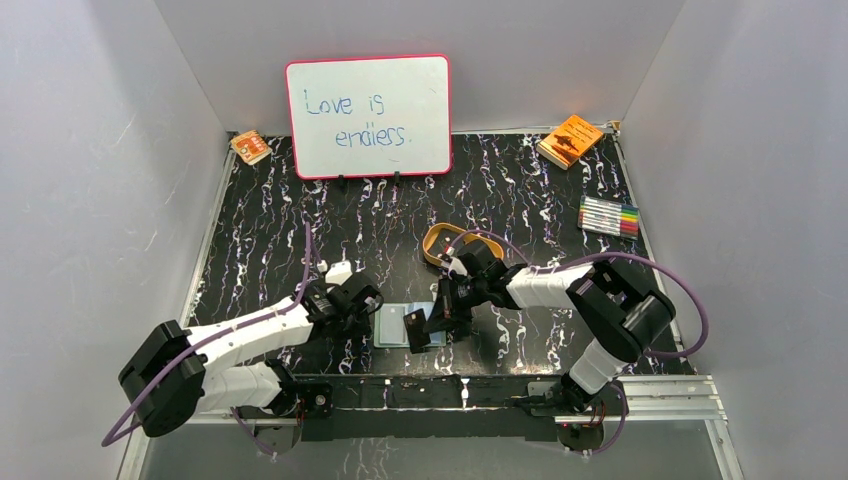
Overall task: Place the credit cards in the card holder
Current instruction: Insert the credit card into the card holder.
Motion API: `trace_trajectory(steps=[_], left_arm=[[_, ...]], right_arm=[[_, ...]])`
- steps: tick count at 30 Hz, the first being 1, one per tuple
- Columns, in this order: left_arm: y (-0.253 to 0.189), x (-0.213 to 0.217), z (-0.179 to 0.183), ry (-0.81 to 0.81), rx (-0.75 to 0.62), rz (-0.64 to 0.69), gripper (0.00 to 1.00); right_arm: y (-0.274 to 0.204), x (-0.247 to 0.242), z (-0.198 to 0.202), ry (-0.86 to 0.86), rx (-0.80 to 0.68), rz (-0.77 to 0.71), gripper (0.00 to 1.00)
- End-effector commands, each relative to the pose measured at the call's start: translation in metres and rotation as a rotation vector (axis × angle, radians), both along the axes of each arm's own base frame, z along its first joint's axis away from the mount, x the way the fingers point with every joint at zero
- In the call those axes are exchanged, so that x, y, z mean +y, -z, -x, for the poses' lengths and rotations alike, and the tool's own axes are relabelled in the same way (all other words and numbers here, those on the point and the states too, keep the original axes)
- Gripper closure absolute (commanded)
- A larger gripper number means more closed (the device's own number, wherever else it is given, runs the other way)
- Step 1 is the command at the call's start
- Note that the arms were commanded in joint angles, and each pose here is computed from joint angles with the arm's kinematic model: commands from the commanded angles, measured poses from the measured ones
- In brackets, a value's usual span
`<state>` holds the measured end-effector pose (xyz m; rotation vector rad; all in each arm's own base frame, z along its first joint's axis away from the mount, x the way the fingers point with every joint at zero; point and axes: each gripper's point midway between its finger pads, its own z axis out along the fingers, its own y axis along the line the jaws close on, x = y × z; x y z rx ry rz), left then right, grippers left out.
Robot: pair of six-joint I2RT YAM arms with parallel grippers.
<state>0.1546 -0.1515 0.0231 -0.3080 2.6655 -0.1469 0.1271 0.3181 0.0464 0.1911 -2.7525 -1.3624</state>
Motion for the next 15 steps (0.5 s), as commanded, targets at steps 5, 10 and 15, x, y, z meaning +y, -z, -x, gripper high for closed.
trace_trajectory(steps=[5, 10, 15], left_arm=[[0.0083, 0.0031, 0.0053, 0.008, 0.026, -0.007, 0.67], [0.0116, 0.0035, 0.0072, 0.014, 0.034, -0.009, 0.68], [0.0146, 0.0013, 0.0074, 0.024, 0.04, -0.005, 0.7]], right_arm=[[-0.0072, 0.0151, -0.017, 0.022, -0.045, -0.046, 1.0], [-0.0086, 0.0189, -0.0206, 0.034, -0.046, -0.056, 1.0], [-0.0098, 0.0232, -0.0221, 0.028, -0.042, -0.065, 1.0]])
